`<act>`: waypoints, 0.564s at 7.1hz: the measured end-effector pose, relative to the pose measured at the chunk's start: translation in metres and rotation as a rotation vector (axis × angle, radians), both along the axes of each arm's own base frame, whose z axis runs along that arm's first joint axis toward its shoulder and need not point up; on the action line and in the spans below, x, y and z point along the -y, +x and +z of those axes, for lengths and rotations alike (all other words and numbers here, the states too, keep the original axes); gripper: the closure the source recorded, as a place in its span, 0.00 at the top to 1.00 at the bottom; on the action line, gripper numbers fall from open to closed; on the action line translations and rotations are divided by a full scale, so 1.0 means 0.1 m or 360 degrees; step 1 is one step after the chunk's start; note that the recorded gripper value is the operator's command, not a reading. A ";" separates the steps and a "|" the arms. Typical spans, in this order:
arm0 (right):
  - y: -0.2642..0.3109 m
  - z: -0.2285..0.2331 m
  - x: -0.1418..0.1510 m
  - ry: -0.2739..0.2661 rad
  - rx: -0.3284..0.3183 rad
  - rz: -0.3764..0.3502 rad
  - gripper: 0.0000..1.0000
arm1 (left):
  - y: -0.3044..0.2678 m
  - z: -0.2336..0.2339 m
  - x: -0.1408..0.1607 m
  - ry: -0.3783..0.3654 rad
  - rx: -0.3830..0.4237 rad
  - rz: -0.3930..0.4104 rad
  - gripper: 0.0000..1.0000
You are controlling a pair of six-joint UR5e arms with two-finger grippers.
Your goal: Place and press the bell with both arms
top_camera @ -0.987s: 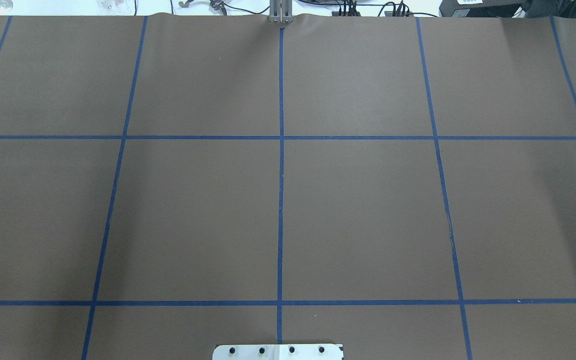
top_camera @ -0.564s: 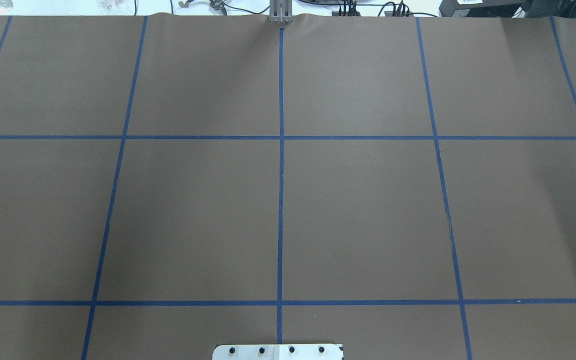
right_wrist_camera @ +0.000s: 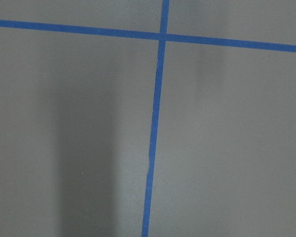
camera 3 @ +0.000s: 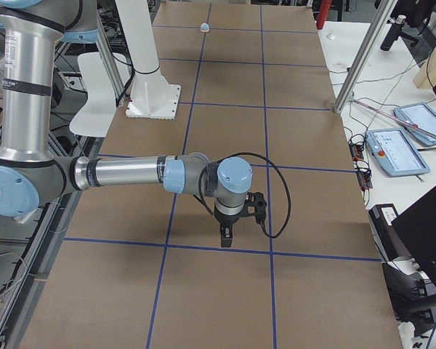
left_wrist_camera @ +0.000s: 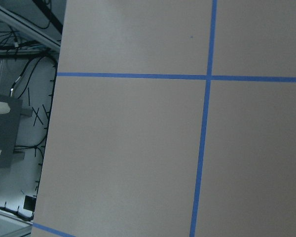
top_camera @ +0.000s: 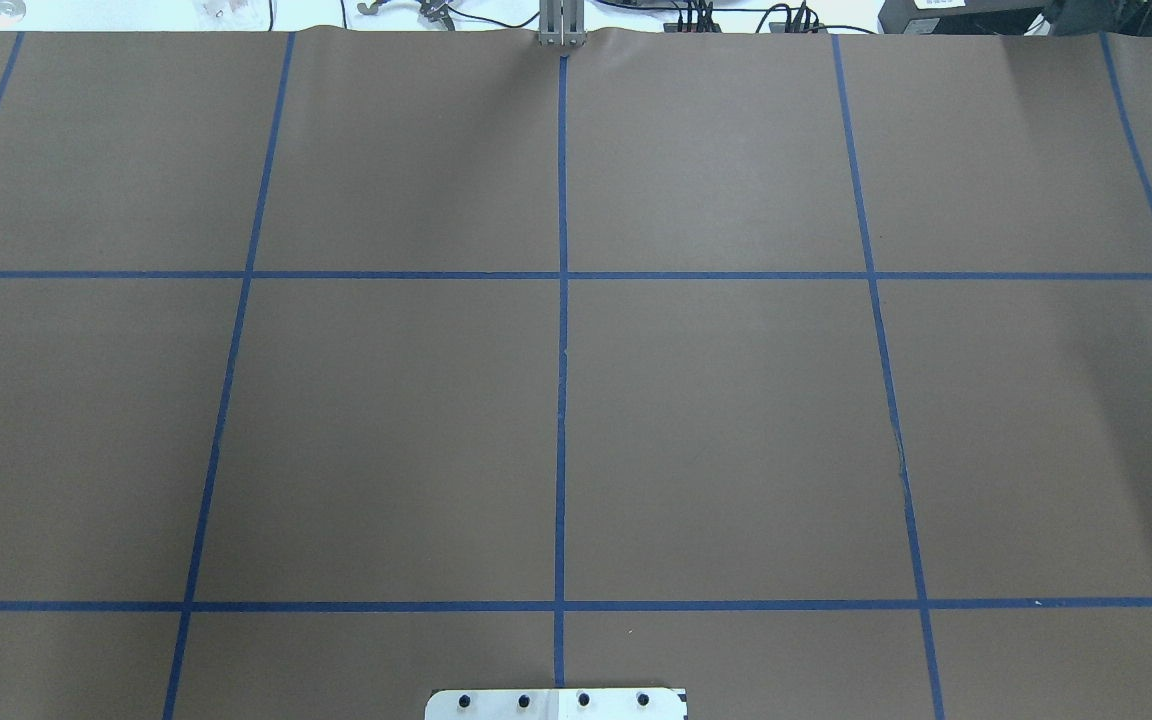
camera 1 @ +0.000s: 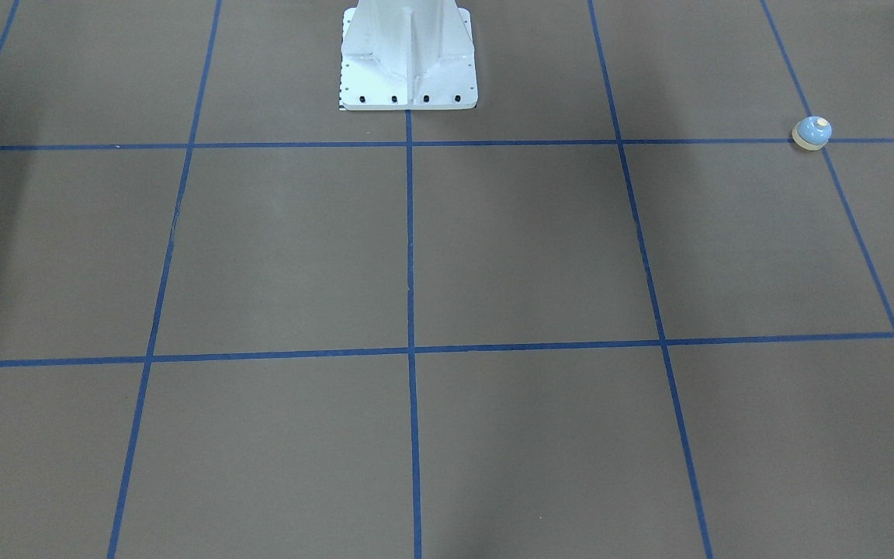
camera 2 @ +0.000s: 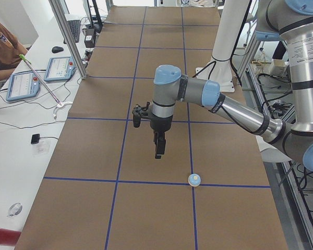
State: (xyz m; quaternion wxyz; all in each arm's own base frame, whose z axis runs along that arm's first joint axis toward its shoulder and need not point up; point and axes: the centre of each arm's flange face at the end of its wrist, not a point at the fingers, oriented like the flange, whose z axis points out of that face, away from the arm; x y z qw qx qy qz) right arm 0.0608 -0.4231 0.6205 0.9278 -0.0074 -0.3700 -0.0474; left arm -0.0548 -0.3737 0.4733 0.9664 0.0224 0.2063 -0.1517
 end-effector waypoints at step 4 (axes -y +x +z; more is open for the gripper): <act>0.00 -0.09 0.01 0.0028 0.0001 0.0000 1.00 | 0.86 0.01 -0.23 -0.0427 0.0216 -0.0761 1.00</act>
